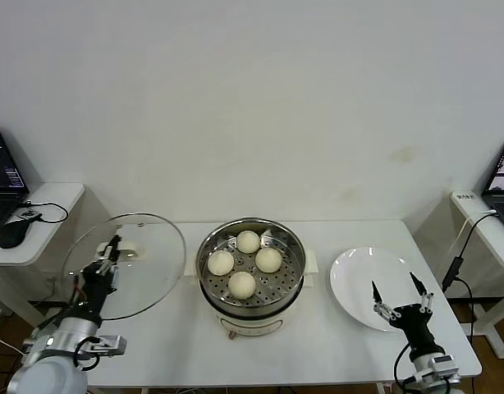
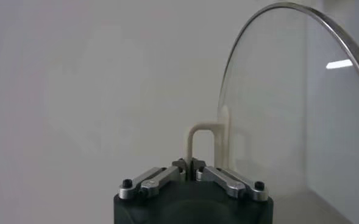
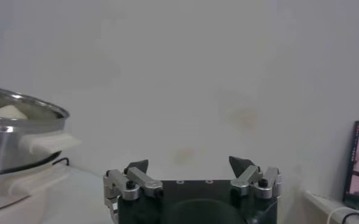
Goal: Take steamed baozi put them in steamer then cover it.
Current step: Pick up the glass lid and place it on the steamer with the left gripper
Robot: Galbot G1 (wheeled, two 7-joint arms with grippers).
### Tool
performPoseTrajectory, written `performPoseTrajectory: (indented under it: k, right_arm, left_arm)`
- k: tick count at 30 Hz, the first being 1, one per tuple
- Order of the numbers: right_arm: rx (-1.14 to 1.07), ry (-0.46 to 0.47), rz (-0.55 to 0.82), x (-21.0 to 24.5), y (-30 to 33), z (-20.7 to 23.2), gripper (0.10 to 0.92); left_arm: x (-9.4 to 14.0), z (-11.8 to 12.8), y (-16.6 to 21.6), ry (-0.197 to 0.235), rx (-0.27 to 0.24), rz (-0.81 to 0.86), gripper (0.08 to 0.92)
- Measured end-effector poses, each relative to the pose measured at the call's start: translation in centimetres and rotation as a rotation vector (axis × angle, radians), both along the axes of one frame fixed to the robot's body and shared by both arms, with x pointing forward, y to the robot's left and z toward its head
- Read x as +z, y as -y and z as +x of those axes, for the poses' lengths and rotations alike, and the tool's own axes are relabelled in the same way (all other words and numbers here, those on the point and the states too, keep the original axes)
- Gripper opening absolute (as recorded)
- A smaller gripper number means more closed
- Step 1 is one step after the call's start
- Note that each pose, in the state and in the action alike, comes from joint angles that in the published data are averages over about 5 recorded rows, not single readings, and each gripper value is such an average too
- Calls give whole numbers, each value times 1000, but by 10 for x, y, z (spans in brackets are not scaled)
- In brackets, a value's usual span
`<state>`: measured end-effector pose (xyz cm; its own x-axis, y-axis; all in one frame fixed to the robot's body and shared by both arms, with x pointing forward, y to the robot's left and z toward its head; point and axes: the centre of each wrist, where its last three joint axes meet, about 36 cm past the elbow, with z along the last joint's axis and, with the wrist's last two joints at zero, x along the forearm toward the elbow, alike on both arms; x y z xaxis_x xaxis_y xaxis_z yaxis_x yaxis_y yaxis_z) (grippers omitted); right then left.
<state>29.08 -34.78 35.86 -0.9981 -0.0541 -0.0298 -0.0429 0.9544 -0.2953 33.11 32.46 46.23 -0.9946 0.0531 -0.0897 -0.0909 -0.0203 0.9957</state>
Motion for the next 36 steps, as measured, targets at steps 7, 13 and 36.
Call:
performPoseTrajectory:
  k: [7, 13, 36]
  right_arm:
    - [-15, -6, -50, -14, -15, 2, 823]
    - [-29, -11, -100, -25, -30, 5, 823]
    - [-65, -33, -217, -49, -45, 4, 823]
  left_arm:
    - [4, 14, 35, -14, -51, -22, 124]
    - [7, 24, 66, -24, -57, -17, 124]
    - [-7, 57, 197, -106, -40, -56, 124]
